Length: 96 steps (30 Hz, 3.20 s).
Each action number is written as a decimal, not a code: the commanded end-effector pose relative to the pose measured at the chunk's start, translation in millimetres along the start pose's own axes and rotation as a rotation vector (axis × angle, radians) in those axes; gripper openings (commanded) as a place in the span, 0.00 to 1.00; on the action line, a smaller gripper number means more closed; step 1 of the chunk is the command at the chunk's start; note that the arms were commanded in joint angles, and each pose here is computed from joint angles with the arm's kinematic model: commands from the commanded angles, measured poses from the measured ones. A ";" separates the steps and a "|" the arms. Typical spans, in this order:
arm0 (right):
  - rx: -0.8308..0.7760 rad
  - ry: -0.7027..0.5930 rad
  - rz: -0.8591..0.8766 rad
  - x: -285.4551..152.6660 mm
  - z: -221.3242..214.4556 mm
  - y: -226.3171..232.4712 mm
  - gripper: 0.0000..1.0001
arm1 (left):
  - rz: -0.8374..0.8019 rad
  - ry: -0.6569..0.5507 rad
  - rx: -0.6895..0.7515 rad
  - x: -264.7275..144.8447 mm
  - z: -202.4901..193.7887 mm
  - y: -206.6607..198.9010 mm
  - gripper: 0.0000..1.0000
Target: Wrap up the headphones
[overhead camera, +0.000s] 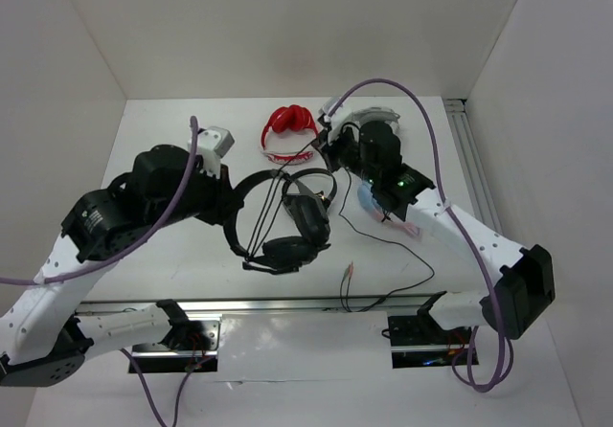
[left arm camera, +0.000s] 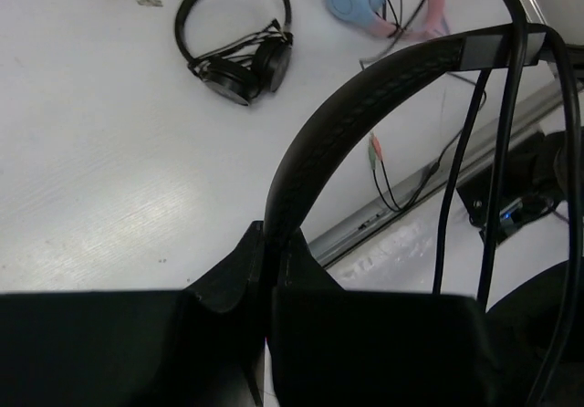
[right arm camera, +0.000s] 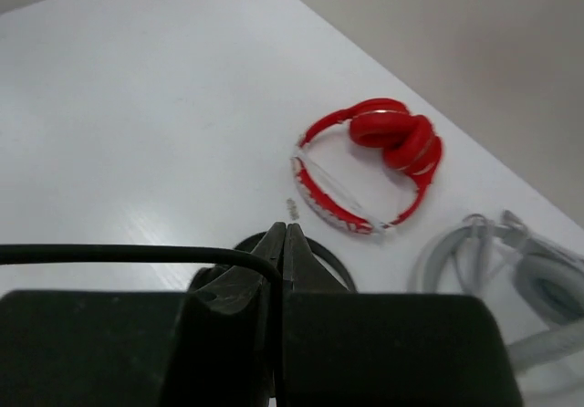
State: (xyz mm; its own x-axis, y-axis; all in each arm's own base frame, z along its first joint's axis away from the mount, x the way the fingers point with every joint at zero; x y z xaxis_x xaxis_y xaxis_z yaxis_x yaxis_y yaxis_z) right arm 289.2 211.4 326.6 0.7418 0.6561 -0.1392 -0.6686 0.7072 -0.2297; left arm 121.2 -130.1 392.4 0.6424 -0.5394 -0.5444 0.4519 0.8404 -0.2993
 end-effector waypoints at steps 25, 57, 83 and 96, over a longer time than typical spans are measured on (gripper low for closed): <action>0.489 -0.469 0.921 -66.1 -18.8 157.5 0.15 | 0.303 -0.616 -0.707 -6.3 144.1 0.9 0.00; 0.280 -0.110 0.677 -106.5 27.3 166.5 0.00 | 1.075 -0.194 -0.519 119.7 81.9 161.2 0.00; -0.237 0.077 -0.478 -76.9 94.1 20.7 0.00 | 0.305 0.194 -0.020 77.7 -39.6 50.6 0.00; -0.054 0.016 -0.199 -18.2 36.4 -11.8 0.00 | -0.231 0.012 0.076 -25.3 -10.3 -10.4 0.00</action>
State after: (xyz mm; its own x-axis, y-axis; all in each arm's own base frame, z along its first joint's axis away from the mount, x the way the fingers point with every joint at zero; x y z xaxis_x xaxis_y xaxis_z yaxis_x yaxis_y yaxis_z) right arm 265.8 190.2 357.4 0.8801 0.4343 -0.1916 -0.4744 0.7895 -0.3895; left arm 124.8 -135.2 376.7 0.6149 -0.5787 -0.5357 0.4804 0.8136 -0.3274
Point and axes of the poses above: each gripper's point midway between its finger pads, its own x axis out along the fingers, its own y axis along the line the jaws close on, z = x × y, the point moved 9 cm from there along -x, back along the fingers, and after that the axes turned 3 degrees about -x, right-handed, at the moved point
